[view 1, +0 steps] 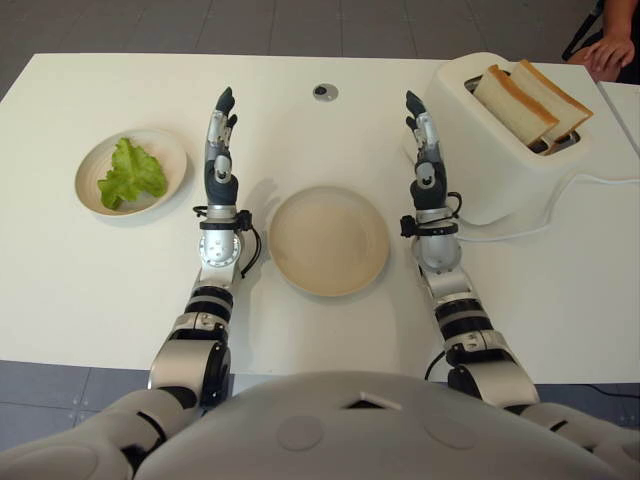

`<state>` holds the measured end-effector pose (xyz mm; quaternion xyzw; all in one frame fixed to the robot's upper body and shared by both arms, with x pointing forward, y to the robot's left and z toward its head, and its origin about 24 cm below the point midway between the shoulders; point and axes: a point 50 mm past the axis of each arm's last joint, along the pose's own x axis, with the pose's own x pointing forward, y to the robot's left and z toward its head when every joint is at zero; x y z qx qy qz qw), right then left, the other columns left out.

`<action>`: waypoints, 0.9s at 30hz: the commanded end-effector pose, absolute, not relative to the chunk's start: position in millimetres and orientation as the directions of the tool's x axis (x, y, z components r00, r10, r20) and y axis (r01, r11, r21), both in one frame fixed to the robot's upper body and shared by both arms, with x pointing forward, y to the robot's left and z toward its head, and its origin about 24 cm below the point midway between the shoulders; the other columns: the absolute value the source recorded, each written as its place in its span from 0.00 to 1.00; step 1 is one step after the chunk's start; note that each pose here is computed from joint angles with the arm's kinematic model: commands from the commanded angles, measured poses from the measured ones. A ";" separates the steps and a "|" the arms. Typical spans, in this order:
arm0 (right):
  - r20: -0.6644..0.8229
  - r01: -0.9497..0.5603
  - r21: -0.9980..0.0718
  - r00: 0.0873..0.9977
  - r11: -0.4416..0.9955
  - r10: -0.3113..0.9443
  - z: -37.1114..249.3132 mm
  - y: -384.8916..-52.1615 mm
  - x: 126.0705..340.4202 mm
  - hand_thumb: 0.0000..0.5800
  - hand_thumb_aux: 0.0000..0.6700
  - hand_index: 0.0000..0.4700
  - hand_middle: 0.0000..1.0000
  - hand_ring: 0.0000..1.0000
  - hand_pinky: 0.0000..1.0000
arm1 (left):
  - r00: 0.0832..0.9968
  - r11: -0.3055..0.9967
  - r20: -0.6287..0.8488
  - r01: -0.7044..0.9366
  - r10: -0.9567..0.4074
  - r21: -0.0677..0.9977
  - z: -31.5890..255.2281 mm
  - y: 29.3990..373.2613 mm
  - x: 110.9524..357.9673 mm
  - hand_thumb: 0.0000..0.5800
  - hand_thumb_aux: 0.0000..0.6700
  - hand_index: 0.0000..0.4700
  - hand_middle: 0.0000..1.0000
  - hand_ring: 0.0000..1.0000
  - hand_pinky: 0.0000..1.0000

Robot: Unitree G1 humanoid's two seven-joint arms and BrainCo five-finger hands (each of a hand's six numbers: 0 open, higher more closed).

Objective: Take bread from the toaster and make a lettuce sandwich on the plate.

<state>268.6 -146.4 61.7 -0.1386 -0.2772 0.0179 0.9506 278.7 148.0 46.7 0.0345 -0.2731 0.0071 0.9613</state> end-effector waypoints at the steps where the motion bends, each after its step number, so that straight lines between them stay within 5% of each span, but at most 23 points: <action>1: 0.517 0.055 -0.307 0.848 0.950 0.118 61.3 -149.3 267.6 0.00 0.00 0.00 0.00 0.00 0.00 | 0.885 0.999 0.465 0.011 -0.034 0.052 32.5 134.5 273.4 0.00 0.00 0.00 0.00 0.00 0.00; 4: 0.547 0.076 -0.320 0.829 0.944 0.119 69.4 -153.8 266.6 0.00 0.00 0.00 0.00 0.00 0.00 | 0.885 0.998 0.465 0.015 -0.038 0.053 32.9 133.5 274.1 0.00 0.00 0.00 0.00 0.00 0.00; 7: 0.709 0.237 -0.359 0.698 0.903 0.099 120.1 -183.4 254.5 0.00 0.00 0.00 0.00 0.00 0.00 | 0.885 0.998 0.465 0.011 -0.036 0.055 33.9 135.3 275.4 0.00 0.00 0.00 0.00 0.00 0.00; 11: 0.773 0.593 -0.503 0.634 0.629 0.020 170.6 -257.2 239.1 0.00 0.00 0.00 0.00 0.00 0.00 | 0.886 0.998 0.461 0.013 -0.038 0.056 33.8 133.4 276.2 0.00 0.00 0.00 0.00 0.00 0.00; 14: 0.728 0.715 -0.591 0.672 0.374 -0.134 174.5 -305.9 234.5 0.00 0.00 0.00 0.00 0.00 0.00 | 0.889 0.998 0.456 0.024 -0.049 0.061 33.0 130.6 276.4 0.00 0.00 0.00 0.00 0.00 0.00; 19: 0.496 0.559 -0.817 0.806 0.143 -0.323 134.2 -355.6 237.7 0.00 0.00 0.00 0.00 0.00 0.00 | 0.888 0.997 0.456 0.040 -0.063 0.061 32.4 127.2 275.7 0.00 0.00 0.00 0.00 0.00 0.00; 27: 0.338 0.381 -0.919 0.893 0.102 -0.296 114.9 -355.8 247.3 0.00 0.00 0.00 0.00 0.00 0.00 | 0.883 0.997 0.466 0.041 -0.066 0.062 33.2 128.7 273.2 0.00 0.00 0.00 0.00 0.00 0.00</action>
